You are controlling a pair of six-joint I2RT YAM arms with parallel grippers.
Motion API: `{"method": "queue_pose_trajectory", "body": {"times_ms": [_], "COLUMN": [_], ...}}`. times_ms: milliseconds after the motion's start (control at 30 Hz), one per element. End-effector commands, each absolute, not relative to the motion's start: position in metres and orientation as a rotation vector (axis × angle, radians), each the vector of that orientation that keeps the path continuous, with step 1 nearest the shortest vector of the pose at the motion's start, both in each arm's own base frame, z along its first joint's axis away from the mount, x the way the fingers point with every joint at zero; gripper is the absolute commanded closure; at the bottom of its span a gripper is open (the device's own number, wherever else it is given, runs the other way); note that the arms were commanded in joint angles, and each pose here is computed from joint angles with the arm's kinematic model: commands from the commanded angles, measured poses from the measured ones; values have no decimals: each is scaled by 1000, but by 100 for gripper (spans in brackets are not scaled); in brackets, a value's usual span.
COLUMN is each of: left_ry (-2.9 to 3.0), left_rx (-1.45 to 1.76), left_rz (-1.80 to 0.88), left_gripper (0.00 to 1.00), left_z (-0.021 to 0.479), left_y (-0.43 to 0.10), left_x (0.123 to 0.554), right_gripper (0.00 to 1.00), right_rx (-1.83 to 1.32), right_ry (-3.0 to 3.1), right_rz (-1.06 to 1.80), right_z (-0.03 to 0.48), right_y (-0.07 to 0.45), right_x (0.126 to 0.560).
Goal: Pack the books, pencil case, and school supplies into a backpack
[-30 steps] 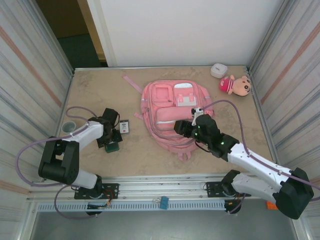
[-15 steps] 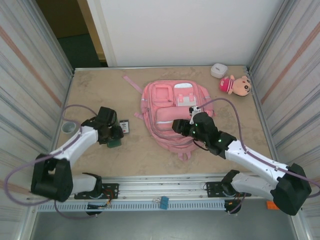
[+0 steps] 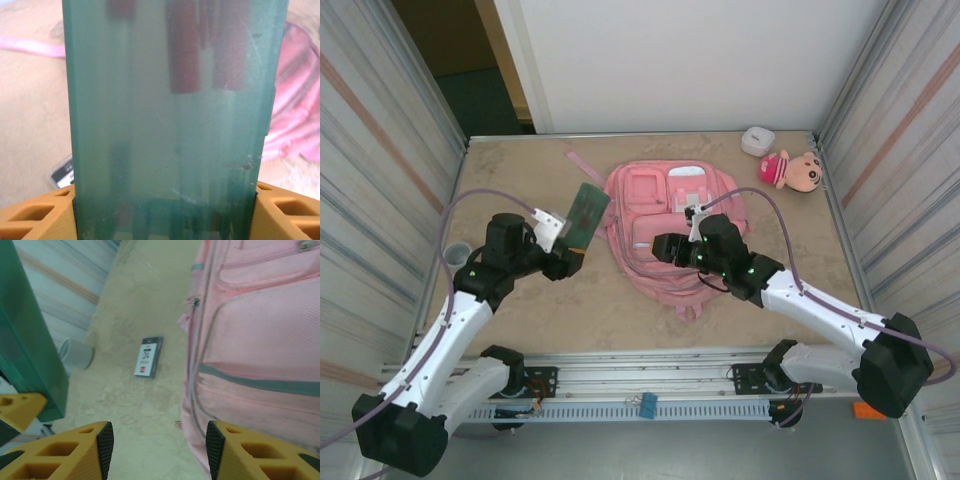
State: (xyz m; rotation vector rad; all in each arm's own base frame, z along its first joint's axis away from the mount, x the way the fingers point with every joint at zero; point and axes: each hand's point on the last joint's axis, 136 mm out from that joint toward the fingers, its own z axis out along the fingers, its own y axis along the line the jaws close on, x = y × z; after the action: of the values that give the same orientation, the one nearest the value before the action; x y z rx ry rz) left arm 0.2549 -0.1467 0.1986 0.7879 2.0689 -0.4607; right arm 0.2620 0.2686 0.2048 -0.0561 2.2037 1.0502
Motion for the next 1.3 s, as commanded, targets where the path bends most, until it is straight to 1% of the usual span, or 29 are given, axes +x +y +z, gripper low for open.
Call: {"method": "queue_pose_trajectory", "body": {"times_ms": [0,133,300,467,733,1100,1267], "left_ry": [1865,1828,1785,1793,1797,1783,1792], "left_rx": [1103,1225,1303,1320,1343,1356,1352], "left_rz": [-454,-461,-464,-454,-454,-447,-430], "left_gripper": [51,53,54,54,55,55,55], "left_z": [211,202,198,194,191,194,193], "left_y": [-165,-171,-178,-181,-185,-191,-191], "left_x": [243,238,234,236,236,236,238], "right_gripper": [46,44,43,41,41,45,54], "right_rx": [-109,-140,-174,-182,-259,-297,-310], "right_ry": [2072,2040,2100,2116,2164,2239,2253], "right_rz": [1195,1291,1347,1403,1463,1460,1463], "right_z": [249,266,270,272,269,252,249], "right_y": [274,277,289,301,324,339,342], "right_x": [260,254,250,254,248,245,243]}}
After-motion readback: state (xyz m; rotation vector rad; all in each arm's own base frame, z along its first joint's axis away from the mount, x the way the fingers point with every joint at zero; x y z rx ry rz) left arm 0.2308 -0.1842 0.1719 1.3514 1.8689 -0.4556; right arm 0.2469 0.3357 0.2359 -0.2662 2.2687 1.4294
